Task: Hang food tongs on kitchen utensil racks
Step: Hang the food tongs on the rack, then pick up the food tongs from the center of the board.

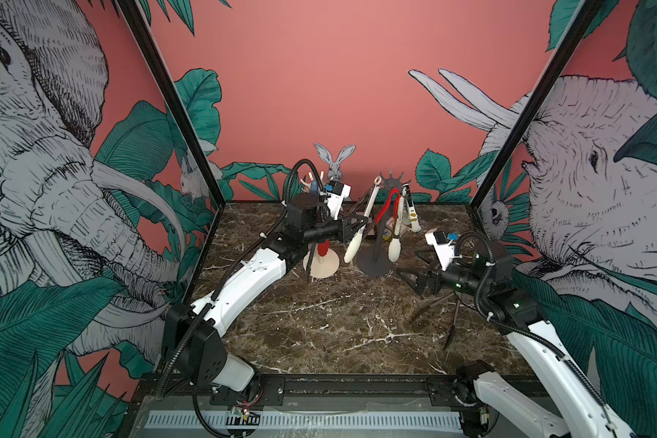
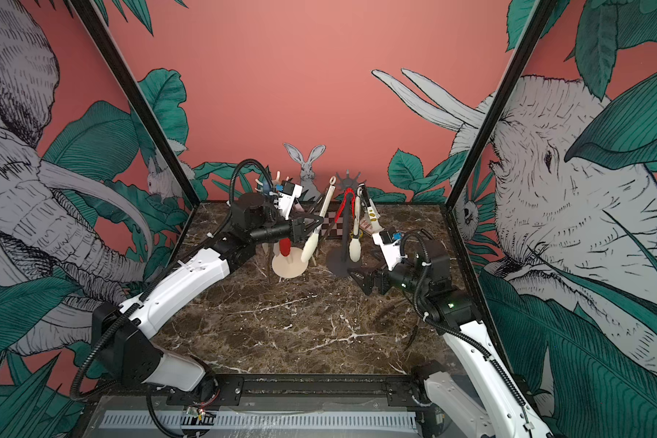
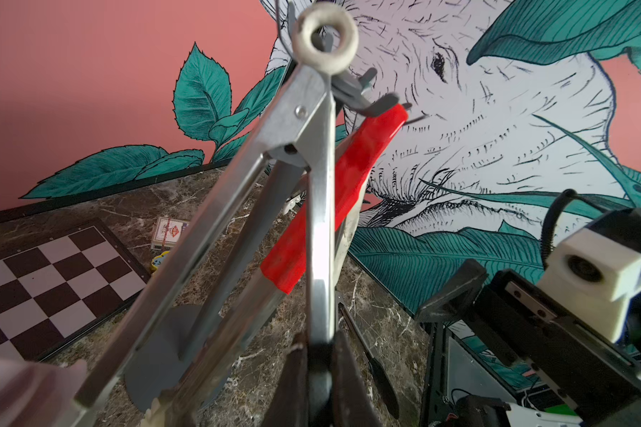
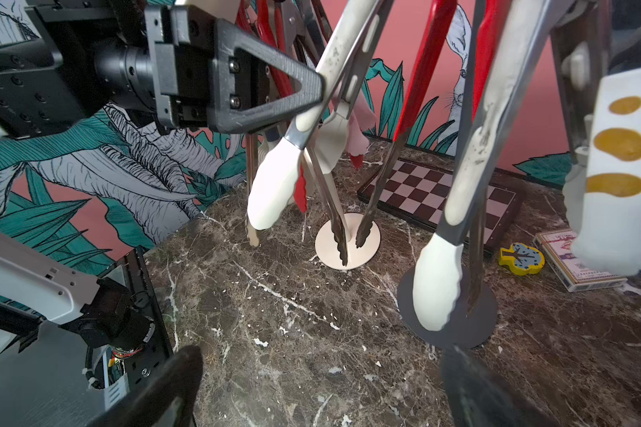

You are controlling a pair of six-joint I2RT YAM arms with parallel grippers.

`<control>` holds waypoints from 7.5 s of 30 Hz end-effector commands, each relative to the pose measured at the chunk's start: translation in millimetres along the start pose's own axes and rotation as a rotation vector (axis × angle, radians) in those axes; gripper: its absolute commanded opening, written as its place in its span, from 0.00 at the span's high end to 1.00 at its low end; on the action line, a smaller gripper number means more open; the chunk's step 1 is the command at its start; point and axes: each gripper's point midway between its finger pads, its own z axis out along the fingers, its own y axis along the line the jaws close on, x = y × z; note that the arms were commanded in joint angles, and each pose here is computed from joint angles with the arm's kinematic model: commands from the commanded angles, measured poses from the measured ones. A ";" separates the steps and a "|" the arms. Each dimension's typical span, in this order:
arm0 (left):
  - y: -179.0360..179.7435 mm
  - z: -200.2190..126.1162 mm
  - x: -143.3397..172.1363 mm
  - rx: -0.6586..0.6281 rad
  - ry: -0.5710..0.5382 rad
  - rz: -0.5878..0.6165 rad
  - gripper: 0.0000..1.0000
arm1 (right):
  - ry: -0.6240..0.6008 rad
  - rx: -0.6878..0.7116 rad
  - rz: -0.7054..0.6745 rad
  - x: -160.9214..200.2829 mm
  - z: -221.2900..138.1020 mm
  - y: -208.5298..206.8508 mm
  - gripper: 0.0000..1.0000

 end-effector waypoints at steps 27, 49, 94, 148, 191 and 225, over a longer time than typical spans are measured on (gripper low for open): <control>-10.9 -1.3 -6.8 0.041 -0.006 0.017 0.90 | -0.003 0.075 0.054 2.8 3.2 -14.5 0.01; -22.3 -33.2 -36.4 -0.036 -0.136 0.118 0.14 | 0.154 0.537 0.399 75.9 -17.1 -87.5 0.01; -109.0 -145.9 -56.5 0.033 -0.352 0.386 0.01 | 0.526 1.041 1.047 258.8 -39.3 -179.1 0.45; -4.5 -208.7 46.5 -0.532 -0.195 0.124 0.01 | 0.611 1.059 1.069 275.6 -6.9 -219.5 0.97; 25.9 -204.7 80.8 -0.597 -0.194 0.080 0.01 | 0.457 0.982 0.918 192.0 -14.2 -218.0 1.00; 33.1 -187.2 91.3 -0.565 -0.164 0.100 0.01 | 0.307 0.949 0.738 113.9 -23.0 -185.5 1.00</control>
